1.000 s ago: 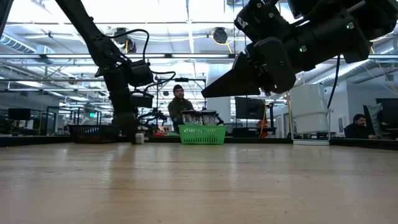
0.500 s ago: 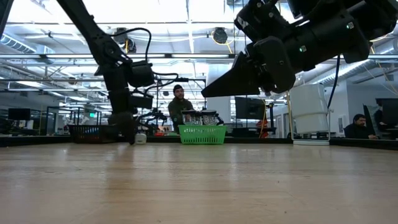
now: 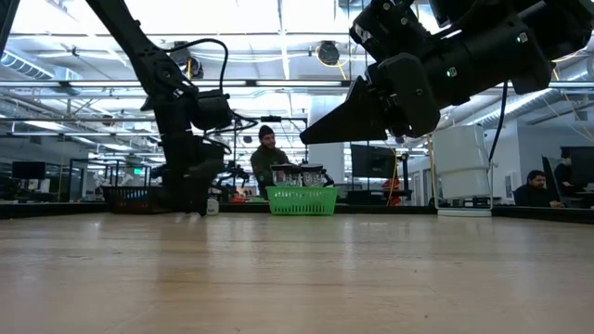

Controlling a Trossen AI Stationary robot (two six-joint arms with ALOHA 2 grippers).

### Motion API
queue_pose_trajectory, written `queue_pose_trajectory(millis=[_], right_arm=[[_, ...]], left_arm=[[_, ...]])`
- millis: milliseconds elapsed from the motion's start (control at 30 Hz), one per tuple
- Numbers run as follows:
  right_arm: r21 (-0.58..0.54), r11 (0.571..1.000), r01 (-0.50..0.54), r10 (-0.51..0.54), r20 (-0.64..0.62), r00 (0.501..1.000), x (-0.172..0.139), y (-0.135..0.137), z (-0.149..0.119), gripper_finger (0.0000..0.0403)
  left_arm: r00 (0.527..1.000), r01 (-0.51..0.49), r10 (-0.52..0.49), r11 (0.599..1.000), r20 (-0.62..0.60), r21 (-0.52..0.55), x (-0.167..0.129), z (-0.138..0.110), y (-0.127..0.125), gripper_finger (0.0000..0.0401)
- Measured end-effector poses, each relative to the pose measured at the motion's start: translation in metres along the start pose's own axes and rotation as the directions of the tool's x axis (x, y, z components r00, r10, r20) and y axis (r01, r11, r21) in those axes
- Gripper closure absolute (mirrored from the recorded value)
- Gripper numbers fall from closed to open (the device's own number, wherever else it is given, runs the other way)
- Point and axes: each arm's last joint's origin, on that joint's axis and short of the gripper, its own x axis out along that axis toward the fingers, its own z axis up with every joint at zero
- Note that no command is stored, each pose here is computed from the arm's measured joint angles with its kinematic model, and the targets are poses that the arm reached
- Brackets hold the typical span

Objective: Pick & Place Office items
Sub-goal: Put the green charger adapter into the yellow basket

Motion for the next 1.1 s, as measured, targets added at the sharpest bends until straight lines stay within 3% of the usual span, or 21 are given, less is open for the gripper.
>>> queue_pose_trajectory(millis=[167, 333, 533, 767, 1000, 1100], right_arm=[[0.000, 1.000, 0.000, 0.000, 0.000, 1.000, 0.000, 0.000, 0.000, 0.0401], [0.000, 1.000, 0.000, 0.000, 0.000, 1.000, 0.000, 0.000, 0.000, 0.0401], [0.000, 1.000, 0.000, 0.000, 0.000, 1.000, 0.000, 0.000, 0.000, 0.0401], [0.000, 1.000, -0.001, 0.001, 0.000, 1.000, 0.000, 0.000, 0.000, 0.0401], [0.004, 1.000, -0.001, 0.001, 0.007, 1.000, 0.000, 0.000, 0.001, 0.0401], [0.003, 1.000, -0.003, 0.003, 0.007, 1.000, 0.000, 0.001, 0.001, 0.0401]], left_arm=[[0.997, 0.027, -0.015, 0.988, 0.075, -0.154, -0.001, 0.004, -0.016, 0.0112], [0.970, -0.042, 0.103, 0.963, 0.221, -0.266, -0.004, 0.013, -0.027, 0.0097], [0.937, -0.113, 0.223, 0.922, 0.270, -0.371, -0.005, 0.016, -0.025, 0.0104], [0.928, -0.087, 0.227, 0.903, 0.296, -0.421, 0.011, 0.020, -0.028, 0.0101], [0.893, -0.189, 0.344, 0.871, 0.289, -0.453, 0.023, 0.014, -0.036, 0.0103], [0.876, -0.221, 0.371, 0.877, 0.309, -0.427, 0.021, 0.013, -0.041, 0.0116]])
